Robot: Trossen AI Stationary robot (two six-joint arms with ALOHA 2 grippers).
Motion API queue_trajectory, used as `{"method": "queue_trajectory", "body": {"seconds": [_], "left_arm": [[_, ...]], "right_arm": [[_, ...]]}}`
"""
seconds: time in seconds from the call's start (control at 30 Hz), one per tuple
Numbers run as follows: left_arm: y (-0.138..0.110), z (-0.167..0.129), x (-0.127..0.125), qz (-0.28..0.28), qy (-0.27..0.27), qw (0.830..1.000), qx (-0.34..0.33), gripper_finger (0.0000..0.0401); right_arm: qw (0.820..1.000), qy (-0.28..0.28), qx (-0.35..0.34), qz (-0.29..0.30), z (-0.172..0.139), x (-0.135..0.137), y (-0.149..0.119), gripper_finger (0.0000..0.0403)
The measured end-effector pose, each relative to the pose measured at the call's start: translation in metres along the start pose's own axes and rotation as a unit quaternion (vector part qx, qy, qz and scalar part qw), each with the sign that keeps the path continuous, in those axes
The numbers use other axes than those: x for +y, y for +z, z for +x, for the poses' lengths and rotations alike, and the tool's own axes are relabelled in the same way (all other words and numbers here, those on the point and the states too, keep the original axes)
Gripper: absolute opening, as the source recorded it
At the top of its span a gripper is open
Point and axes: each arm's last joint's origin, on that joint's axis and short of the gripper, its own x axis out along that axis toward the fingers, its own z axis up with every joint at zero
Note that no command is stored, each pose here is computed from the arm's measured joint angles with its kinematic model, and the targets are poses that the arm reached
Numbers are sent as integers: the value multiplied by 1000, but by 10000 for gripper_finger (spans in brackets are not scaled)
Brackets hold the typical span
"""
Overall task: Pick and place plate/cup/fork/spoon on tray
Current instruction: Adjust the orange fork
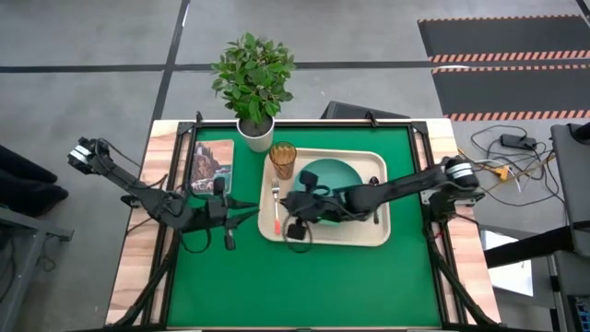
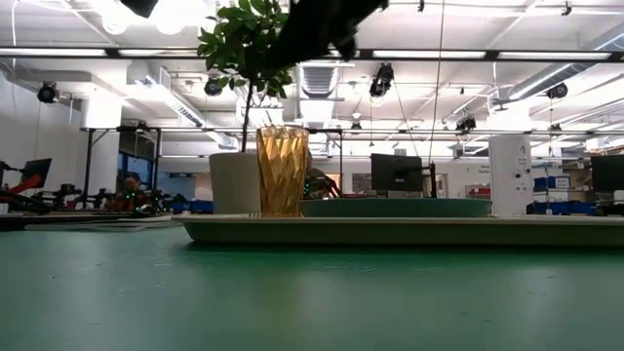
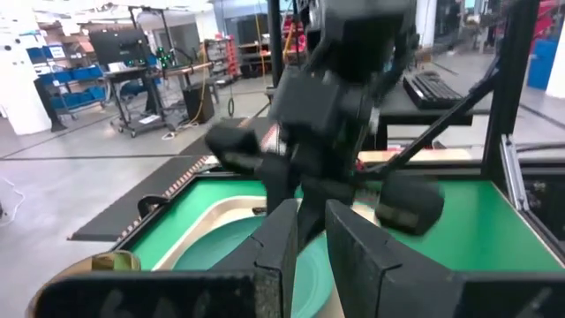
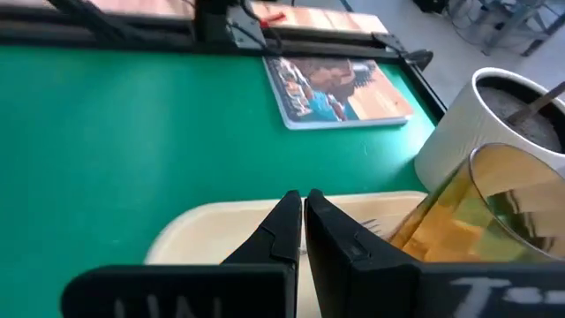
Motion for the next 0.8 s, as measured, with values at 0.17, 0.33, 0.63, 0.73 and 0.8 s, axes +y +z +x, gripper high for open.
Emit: {"method": "queue_trajectory", "body": {"seconds": [0.17,0.33,0.63,0.73,0.8], "left_arm": [[-9,-5,4,-11,-7,1000,-1,46],[-11,-6,4,-15,-7,1000,2,46],[-11,-5,4,-16,-7,1000,2,46],[-11,-5,4,-16,-8,1000,2,46],[-11,-5,4,-17,-8,1000,2,46]], "right_arm": [[999,-16,36,-17,35,-2,-5,8],[997,-30,66,-26,69,-5,-20,8],[990,-27,128,-60,117,-9,-60,8],[988,8,141,-70,127,-5,-69,8],[986,10,149,-75,133,-2,-75,8]]}}
